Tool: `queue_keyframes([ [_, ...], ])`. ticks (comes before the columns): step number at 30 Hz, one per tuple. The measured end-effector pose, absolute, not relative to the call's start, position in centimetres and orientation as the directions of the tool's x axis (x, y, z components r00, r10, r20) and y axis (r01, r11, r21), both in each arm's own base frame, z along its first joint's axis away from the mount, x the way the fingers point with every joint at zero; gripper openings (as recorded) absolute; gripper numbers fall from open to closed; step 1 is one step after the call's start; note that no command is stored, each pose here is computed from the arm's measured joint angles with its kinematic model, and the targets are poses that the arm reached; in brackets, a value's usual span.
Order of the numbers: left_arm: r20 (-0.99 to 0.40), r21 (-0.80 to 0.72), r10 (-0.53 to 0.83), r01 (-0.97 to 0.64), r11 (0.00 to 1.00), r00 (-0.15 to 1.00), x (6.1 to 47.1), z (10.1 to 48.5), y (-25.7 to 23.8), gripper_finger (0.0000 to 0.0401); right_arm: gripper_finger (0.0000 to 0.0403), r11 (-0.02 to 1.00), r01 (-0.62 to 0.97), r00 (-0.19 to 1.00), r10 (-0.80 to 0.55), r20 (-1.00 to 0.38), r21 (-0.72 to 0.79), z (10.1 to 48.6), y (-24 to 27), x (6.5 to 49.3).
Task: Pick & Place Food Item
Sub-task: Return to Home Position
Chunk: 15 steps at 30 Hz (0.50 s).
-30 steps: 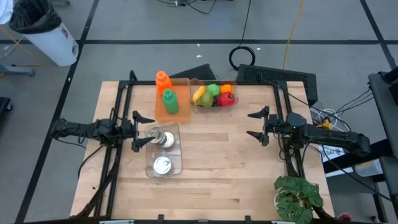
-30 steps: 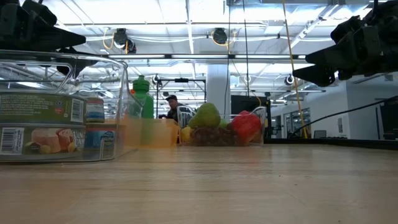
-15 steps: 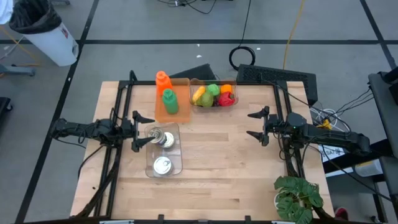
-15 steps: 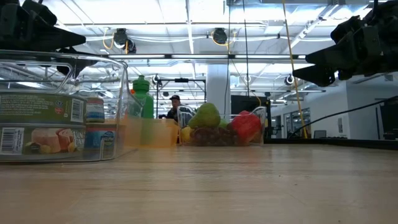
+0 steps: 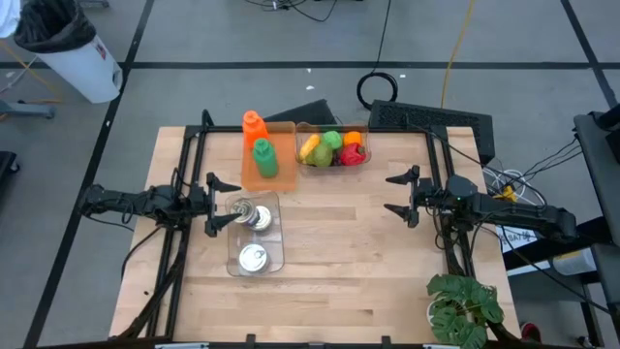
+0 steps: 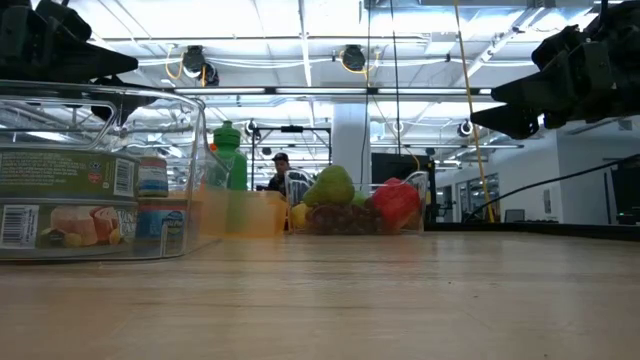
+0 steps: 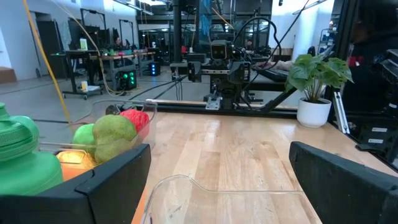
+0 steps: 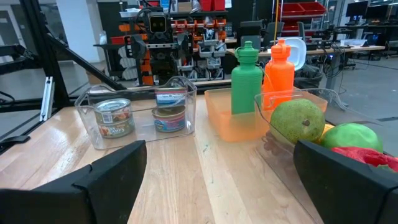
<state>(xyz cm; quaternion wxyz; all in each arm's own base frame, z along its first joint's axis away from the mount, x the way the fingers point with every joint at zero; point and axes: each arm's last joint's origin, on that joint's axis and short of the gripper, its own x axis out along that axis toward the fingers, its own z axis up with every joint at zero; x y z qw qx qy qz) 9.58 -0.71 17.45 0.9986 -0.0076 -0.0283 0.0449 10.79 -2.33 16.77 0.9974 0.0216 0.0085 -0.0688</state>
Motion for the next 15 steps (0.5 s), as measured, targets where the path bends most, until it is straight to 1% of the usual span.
queue_keyframes([
  [15, 0.055, -0.017, 0.090, -0.089, 0.996, 0.994, 9.58, 17.44, -0.71, 0.0397, 0.0385, 0.990, 0.138, 0.990, -0.137, -0.020, 0.042, 16.77, -2.33, 10.79],
])
